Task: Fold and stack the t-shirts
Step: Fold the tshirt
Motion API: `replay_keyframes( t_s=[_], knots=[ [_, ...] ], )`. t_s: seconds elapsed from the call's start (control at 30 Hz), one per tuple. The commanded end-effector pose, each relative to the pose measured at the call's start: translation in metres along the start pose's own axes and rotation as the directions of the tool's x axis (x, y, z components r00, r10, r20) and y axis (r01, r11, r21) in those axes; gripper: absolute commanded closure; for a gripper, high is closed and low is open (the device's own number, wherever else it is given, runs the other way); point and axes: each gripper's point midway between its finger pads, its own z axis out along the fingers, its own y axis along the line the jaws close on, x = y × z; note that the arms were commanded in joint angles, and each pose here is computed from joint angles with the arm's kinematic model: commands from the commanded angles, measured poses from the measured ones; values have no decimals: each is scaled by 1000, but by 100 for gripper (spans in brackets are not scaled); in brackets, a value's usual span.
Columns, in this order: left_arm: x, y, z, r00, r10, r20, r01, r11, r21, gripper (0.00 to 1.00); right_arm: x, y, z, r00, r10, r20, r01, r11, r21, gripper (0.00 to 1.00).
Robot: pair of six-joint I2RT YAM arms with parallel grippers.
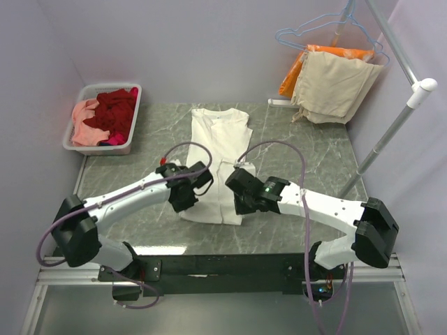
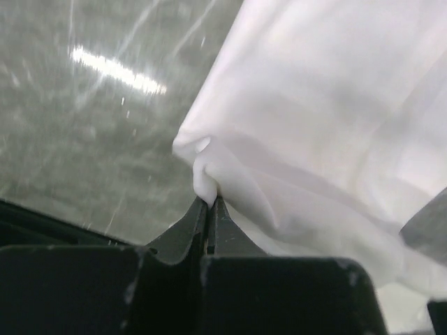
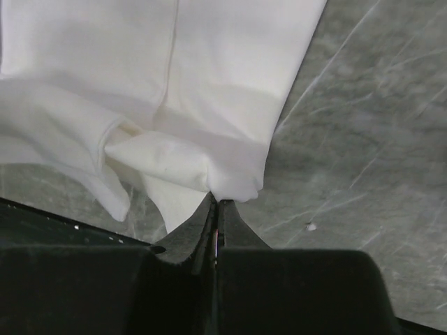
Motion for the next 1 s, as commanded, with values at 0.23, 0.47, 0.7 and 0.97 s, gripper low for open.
replay_keyframes(
  t_s=[0.23, 0.47, 0.7, 0.97],
  knots=[
    [-100, -43, 24, 982, 48, 180, -33, 996, -83, 99, -93, -13, 0, 993, 24, 120, -26, 1000, 13, 100],
    [-139, -57, 57, 982, 96, 162, -75, 989, -129, 99, -123, -22, 35, 995, 40, 96, -43, 999, 30, 100],
    [-154, -70, 77, 981, 125, 150, -105, 986, -131, 99, -149, -21, 59, 995, 59, 79, -61, 998, 28, 100],
    [-176, -91, 106, 979, 159, 125, -146, 984, -106, 99, -154, -32, 80, 996, 76, 37, -78, 996, 53, 100]
  ],
)
